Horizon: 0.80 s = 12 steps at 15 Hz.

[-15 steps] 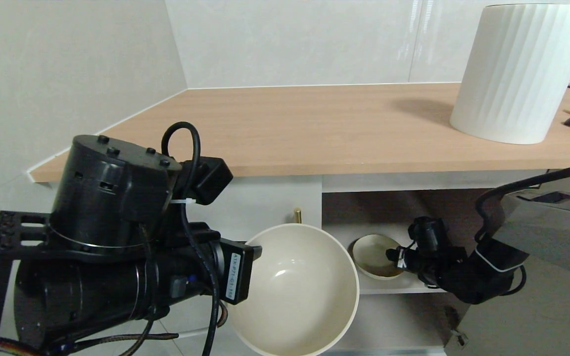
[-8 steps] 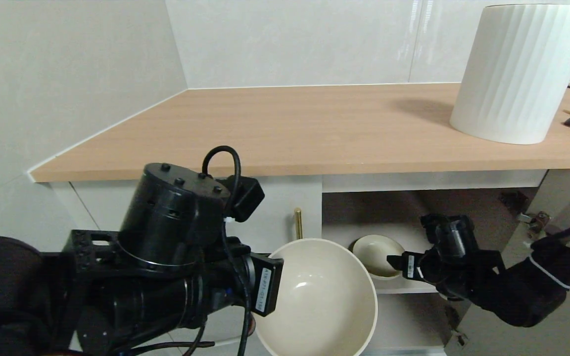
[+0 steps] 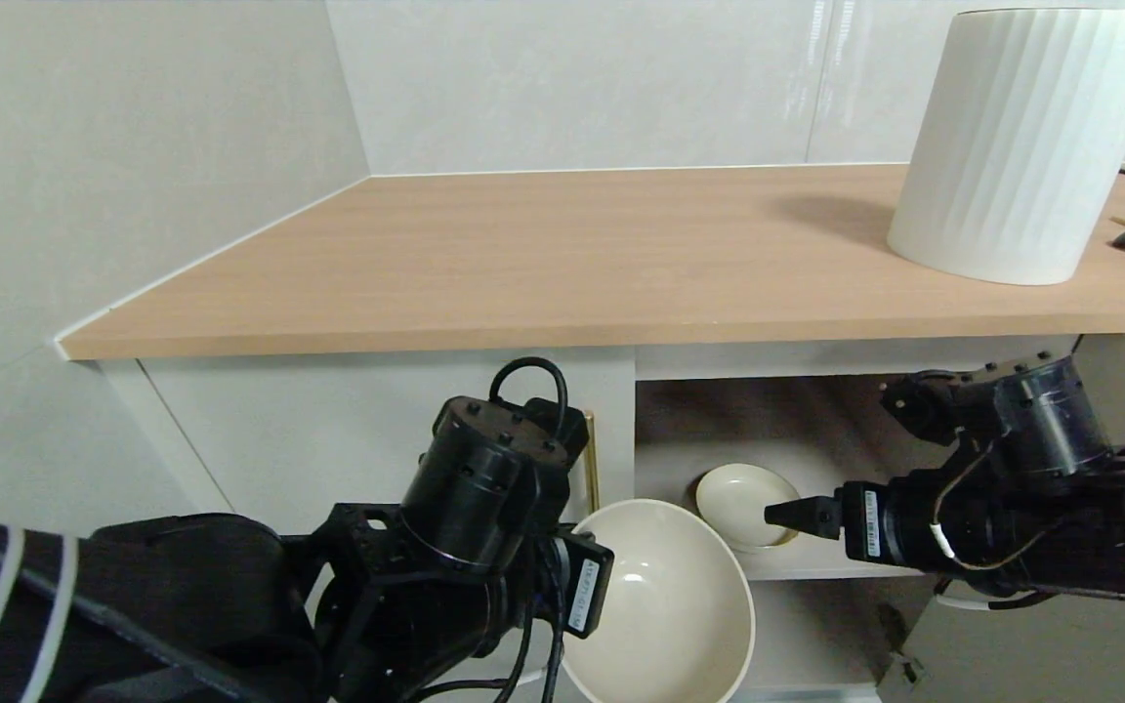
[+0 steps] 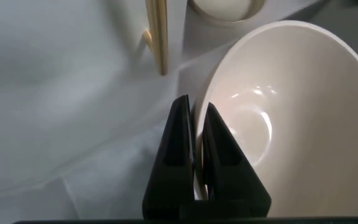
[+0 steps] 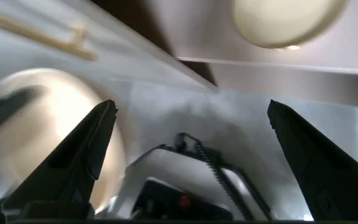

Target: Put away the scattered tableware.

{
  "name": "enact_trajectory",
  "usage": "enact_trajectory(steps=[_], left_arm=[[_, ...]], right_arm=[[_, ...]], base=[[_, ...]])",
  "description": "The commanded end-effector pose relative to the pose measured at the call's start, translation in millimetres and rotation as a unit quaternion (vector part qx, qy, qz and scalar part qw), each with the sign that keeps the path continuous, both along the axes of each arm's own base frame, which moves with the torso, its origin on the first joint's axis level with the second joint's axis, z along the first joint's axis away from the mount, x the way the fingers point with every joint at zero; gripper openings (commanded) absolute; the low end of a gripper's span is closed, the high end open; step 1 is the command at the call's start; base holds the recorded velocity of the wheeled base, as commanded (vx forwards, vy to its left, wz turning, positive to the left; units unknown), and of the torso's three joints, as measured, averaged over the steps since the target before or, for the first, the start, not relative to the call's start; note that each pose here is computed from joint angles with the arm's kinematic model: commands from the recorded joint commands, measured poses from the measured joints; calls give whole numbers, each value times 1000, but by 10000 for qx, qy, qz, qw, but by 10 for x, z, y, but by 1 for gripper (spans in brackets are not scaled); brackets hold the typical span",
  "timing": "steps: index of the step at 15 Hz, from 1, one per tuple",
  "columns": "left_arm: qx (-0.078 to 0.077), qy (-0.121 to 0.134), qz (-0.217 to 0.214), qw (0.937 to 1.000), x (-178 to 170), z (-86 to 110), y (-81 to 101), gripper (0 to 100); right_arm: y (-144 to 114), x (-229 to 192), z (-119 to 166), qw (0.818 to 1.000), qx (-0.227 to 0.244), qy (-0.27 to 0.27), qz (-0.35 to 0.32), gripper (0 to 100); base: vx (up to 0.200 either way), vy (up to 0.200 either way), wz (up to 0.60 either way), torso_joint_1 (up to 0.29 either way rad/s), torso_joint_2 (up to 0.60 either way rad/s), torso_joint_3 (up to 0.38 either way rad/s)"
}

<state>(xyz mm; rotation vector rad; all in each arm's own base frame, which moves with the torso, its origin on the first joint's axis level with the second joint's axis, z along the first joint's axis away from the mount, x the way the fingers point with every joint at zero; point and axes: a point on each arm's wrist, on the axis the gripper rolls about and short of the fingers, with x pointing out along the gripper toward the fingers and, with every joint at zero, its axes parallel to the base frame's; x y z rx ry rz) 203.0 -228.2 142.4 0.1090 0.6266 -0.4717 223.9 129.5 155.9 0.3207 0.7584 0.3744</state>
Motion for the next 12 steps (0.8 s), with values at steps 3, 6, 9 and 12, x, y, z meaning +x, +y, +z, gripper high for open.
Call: enact_trajectory(steps=[3, 6, 9, 12], left_arm=[[292, -243, -75, 9992, 10, -262, -122, 0], [191, -376, -41, 9991, 29, -245, -142, 0], [160, -447, -42, 9989, 5, -220, -163, 0], [33, -577, -111, 9983, -54, -160, -202, 0]], right_arm=[[77, -184, 231, 9987, 245, -294, 345, 100], [200, -259, 128, 9980, 61, 9, 635, 100], [264, -205, 16, 9976, -69, 189, 659, 100], [325, -184, -67, 9967, -155, 326, 722, 100]], base=[[0, 0, 0, 0, 0, 0], [0, 0, 0, 0, 0, 0], [0, 0, 0, 0, 0, 0], [0, 0, 0, 0, 0, 0]])
